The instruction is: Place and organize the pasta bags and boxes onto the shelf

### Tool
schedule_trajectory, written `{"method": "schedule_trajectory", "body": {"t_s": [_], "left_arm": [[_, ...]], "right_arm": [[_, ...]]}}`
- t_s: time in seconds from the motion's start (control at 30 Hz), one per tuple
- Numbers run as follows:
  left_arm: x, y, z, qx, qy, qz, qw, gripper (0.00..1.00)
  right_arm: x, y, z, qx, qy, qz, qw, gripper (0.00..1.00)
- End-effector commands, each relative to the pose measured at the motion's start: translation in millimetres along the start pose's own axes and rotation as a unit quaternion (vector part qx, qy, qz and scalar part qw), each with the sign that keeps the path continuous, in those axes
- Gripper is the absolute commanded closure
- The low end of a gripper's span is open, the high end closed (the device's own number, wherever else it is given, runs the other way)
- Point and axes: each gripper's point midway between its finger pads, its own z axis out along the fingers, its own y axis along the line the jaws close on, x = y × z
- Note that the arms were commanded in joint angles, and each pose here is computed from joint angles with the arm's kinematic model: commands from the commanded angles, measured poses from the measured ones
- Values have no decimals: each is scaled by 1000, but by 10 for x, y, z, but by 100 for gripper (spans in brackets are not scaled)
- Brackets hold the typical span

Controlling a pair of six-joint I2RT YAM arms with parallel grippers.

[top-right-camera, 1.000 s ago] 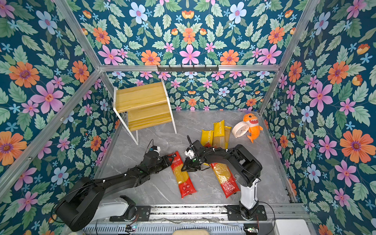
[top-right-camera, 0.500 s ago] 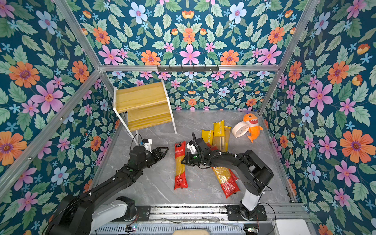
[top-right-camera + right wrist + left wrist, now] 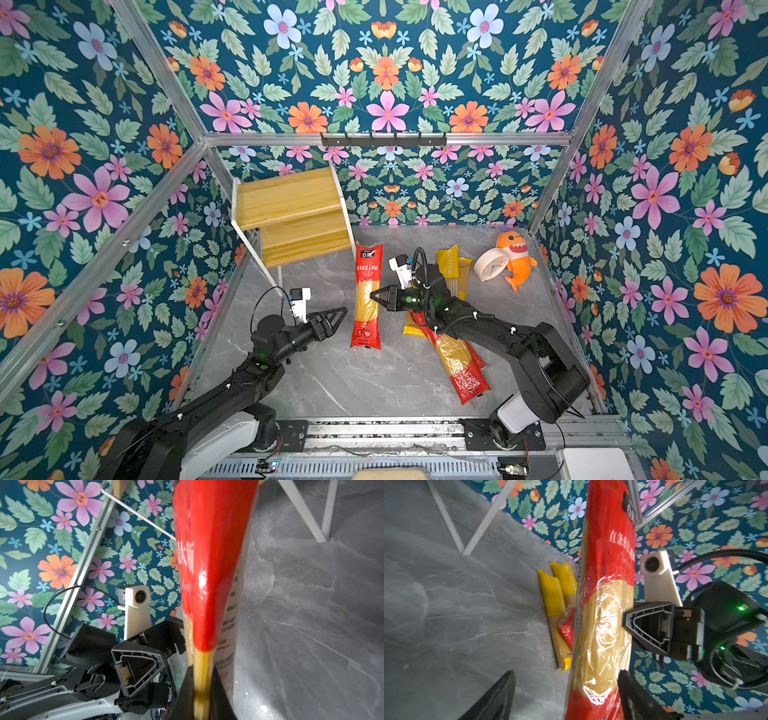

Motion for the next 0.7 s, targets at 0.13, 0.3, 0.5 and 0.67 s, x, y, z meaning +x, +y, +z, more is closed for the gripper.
{"method": "schedule_trajectory", "body": {"t_s": [0.13,0.3,0.5,0.67], "left_arm": [[-155,-440,80,106,0,27,994,21],[-292,-634,106,140,-7,38,989,25],[-454,-812,123,171,-24,27,985,35],[-532,-813,149,168,-34,10,985,61]], "right_arm": [[-304,688,-40,-106,8,-124,987,100],[-435,956,-29,-152,20,-134,979,100],[-643,1118,61,-191,9,-108,976,100],[-723,1011,224,-183,15,-71,980,100]]}}
